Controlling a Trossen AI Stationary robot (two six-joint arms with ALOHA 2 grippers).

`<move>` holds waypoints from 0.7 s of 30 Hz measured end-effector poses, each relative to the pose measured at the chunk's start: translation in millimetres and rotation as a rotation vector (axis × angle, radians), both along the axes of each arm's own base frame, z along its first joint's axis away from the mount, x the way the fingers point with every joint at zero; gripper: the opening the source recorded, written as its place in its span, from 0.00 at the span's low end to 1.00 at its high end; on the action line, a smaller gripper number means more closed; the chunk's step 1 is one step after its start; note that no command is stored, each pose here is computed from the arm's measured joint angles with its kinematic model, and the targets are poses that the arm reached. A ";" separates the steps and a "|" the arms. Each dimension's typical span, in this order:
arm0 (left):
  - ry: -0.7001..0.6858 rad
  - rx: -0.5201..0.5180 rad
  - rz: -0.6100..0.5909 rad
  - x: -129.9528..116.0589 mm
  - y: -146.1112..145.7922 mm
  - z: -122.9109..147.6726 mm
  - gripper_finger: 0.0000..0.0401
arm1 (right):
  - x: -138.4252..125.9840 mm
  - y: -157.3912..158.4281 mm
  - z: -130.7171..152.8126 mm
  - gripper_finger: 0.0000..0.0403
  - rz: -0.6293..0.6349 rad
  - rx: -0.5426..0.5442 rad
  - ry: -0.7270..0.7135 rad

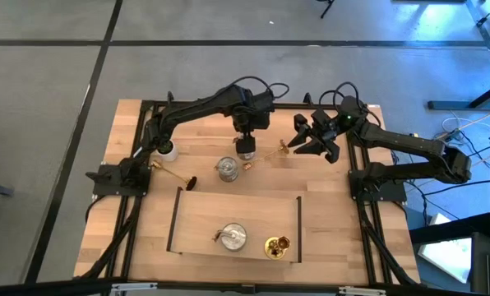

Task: Pick & Place candle stick holders
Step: Put the top silver scented candle on the shelf

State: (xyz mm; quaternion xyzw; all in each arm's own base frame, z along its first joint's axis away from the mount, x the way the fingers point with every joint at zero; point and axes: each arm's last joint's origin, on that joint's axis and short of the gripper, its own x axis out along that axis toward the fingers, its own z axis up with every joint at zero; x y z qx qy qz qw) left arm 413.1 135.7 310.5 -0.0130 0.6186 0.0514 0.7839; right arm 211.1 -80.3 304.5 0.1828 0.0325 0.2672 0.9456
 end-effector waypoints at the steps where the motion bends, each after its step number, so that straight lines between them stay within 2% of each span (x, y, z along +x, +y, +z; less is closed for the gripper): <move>1: -0.001 -0.001 0.000 0.5 0.1 -0.4 0.79 | 0.0 0.0 -0.2 0.36 0.000 0.001 0.002; 6: -0.007 -0.007 -0.022 10.3 -1.8 -11.6 0.97 | 0.1 0.1 -1.4 0.36 0.003 0.006 0.014; 13: 0.025 0.015 -0.024 16.3 4.1 -26.4 0.99 | 0.2 0.0 -4.9 0.36 0.002 0.004 0.038; 17: 0.008 0.004 0.022 14.8 14.2 -26.8 0.99 | 0.2 0.0 -6.5 0.36 0.004 0.007 0.052; 21: -0.009 -0.009 0.000 13.8 20.1 -26.6 1.00 | 0.1 0.1 -8.9 0.36 0.007 0.010 0.072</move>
